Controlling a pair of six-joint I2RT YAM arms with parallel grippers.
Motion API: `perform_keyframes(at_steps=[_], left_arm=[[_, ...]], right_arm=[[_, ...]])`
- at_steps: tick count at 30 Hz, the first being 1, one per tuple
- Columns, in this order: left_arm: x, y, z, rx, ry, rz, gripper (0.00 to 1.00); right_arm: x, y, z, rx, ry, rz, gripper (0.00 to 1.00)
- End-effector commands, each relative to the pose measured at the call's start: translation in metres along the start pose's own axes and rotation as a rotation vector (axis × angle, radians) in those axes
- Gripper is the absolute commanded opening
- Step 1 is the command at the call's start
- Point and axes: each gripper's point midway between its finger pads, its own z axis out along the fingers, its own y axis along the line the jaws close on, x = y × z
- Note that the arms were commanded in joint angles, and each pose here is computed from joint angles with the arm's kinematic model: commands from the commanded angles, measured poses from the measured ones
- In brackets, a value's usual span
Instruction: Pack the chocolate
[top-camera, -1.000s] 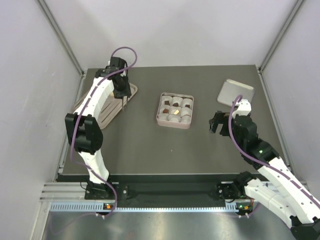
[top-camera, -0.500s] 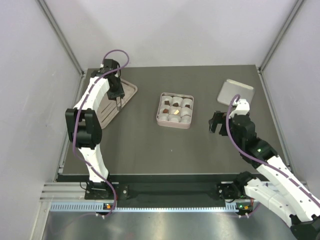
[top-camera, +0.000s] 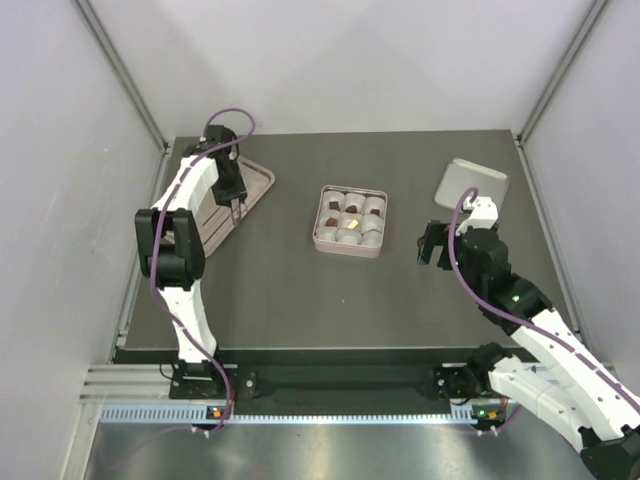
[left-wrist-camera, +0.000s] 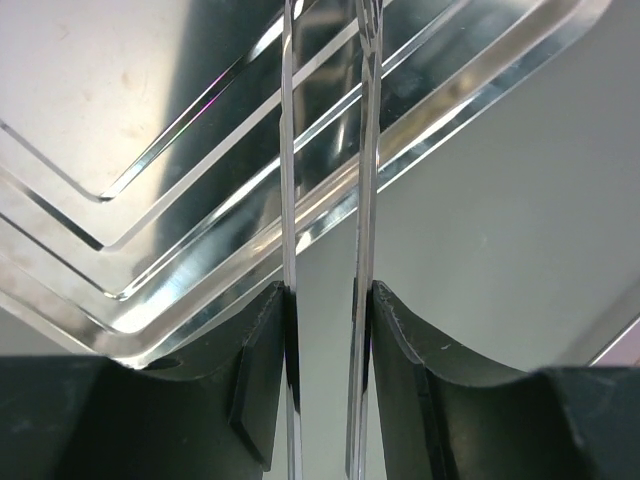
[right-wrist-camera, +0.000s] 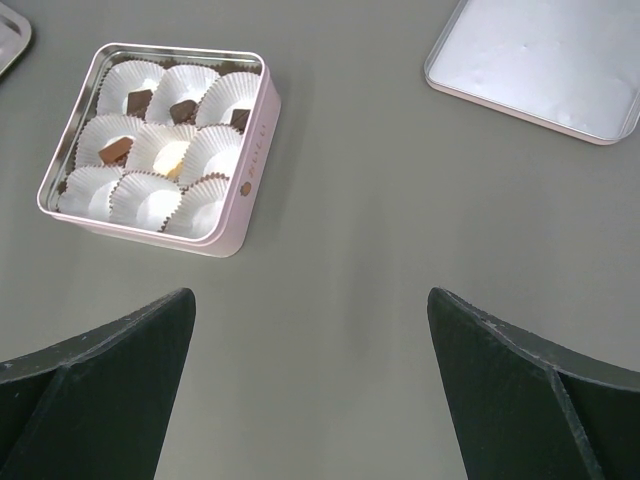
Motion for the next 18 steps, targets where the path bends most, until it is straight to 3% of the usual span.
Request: perform_keyframes(at_steps=[1, 18], left_arm=[[-0.013, 0.001, 0.006, 0.025, -0.037, -0.004, 0.42], [-0.01, 0.006, 0.024, 0.034, -0.007, -0.003, 0.41]], right_arm=[[-0.014, 0.004, 0.001, -0.005, -0.055, 0.0, 1.0], [-0.014, 0.004, 0.002, -0.001, -0.055, 0.0, 1.0]])
